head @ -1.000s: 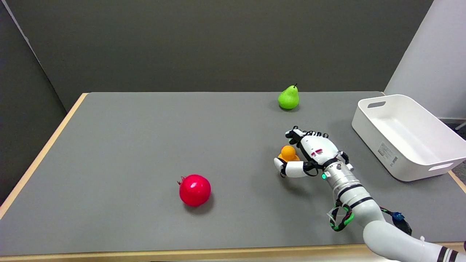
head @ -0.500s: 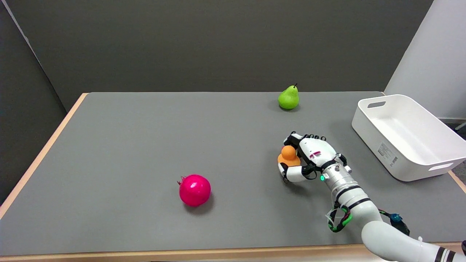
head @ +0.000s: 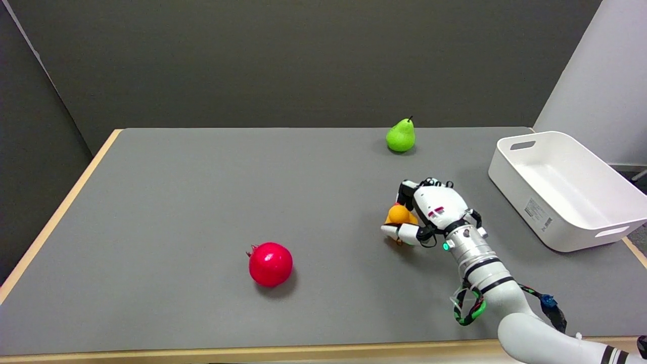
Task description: Pick up the yellow duck.
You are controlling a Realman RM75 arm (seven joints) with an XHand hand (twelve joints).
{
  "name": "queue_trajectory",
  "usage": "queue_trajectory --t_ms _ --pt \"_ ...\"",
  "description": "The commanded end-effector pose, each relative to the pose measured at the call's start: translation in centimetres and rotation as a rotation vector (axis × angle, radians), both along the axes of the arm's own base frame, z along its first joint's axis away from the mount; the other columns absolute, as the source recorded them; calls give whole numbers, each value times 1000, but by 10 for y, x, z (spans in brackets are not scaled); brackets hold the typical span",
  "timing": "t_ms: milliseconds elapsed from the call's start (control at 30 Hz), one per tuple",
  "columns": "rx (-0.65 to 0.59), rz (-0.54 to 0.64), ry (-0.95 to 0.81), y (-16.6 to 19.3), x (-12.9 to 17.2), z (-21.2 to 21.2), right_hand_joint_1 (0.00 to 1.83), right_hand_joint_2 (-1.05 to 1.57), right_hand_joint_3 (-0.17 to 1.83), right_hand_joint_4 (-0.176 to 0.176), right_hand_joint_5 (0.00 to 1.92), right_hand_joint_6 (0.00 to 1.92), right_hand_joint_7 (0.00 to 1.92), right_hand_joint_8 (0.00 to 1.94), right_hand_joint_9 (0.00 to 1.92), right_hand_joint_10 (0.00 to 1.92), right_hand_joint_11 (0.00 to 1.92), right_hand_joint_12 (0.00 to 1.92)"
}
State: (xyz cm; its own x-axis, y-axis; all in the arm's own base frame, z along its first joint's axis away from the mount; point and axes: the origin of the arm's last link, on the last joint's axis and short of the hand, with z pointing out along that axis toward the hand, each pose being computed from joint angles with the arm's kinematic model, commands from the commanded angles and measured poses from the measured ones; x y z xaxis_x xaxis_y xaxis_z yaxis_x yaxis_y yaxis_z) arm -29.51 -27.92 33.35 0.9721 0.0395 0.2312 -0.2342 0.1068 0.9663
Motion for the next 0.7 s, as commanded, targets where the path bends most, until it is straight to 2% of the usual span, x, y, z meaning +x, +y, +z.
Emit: queue_trajectory --t_ms 33,133,300,367,433,700 --pt "-43 417 269 -2 106 23 1192 1164 241 -176 598 1363 801 1601 878 1704 478 1921" --pt "-67 496 319 -1 137 39 1195 1153 261 -176 603 1358 801 1603 879 1717 481 1921" --pt "-107 572 357 5 169 53 1190 1172 235 -176 594 1365 794 1616 876 1723 466 1921" --pt "-140 590 372 9 179 63 1185 1200 193 -176 575 1380 783 1629 872 1724 476 1921" --pt "-177 597 389 13 185 75 1177 1087 414 -176 658 1518 709 1559 878 1782 425 1921" --pt "-361 588 409 34 204 132 1170 1110 393 -176 636 1540 689 1583 863 1818 353 1921"
